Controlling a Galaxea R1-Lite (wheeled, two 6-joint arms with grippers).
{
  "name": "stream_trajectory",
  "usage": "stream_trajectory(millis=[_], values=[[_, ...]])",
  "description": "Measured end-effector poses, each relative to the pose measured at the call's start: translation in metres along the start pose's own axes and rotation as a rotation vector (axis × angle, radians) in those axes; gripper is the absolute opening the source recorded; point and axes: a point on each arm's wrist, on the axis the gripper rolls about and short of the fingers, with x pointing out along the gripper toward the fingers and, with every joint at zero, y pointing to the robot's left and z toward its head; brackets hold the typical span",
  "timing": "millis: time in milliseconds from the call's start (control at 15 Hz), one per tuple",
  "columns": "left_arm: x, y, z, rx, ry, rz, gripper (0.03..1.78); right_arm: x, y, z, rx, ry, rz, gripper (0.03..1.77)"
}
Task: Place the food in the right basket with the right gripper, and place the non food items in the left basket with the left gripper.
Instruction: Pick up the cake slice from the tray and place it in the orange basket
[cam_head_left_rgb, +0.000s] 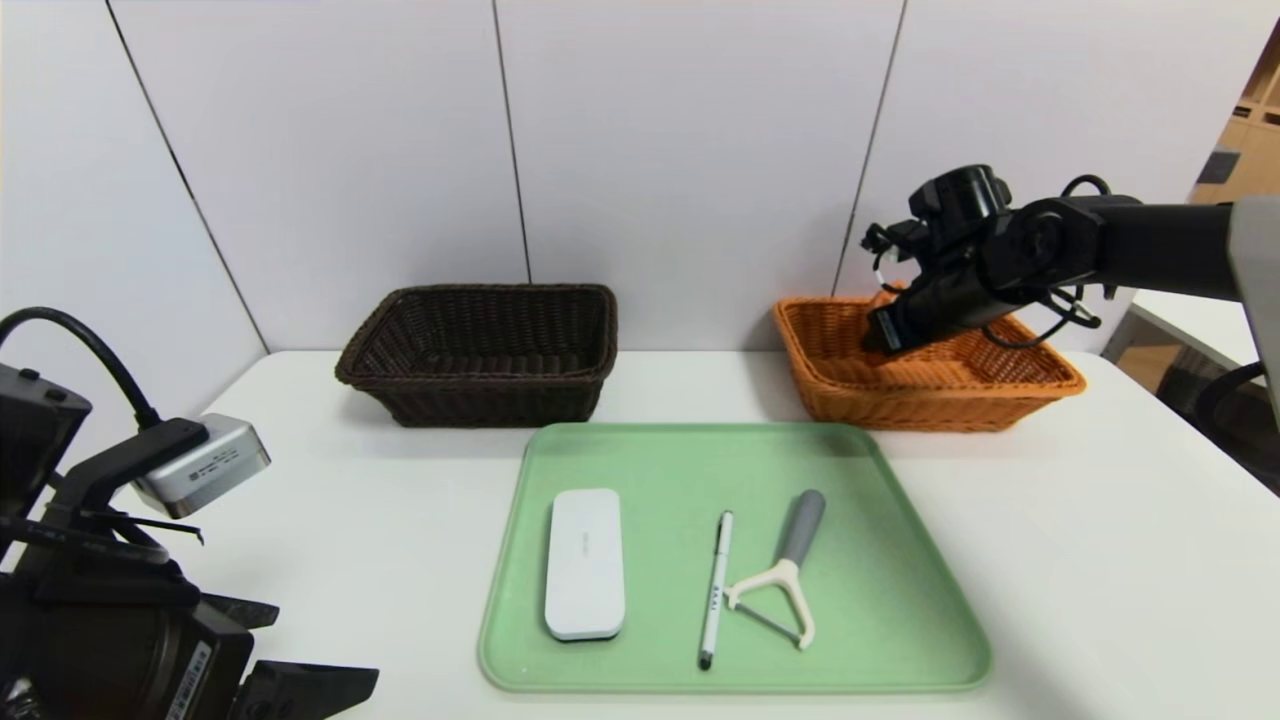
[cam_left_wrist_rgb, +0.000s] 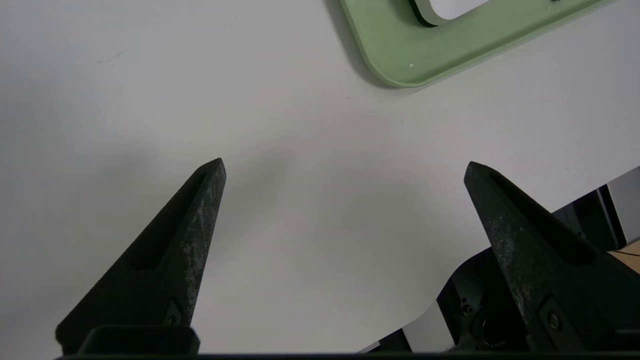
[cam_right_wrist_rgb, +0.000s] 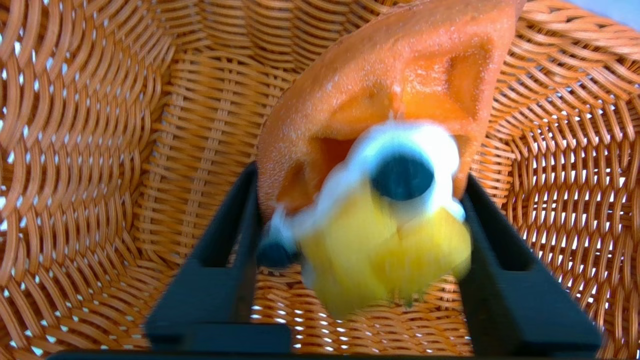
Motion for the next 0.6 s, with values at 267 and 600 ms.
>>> stream_trajectory(millis=[267,600], values=[[0.0019,0.0002,0.0004,-0.001,0.007,0.001,1.69,0.0008,0.0,0.0001,0.002,-0.003,-0.001,1.38],[0.0026,0.0002,0.0005,-0.001,0.01,0.002,1.69,-0.0013,-0.0003,0.0004,0.003,-0.003,0.0,1.53]])
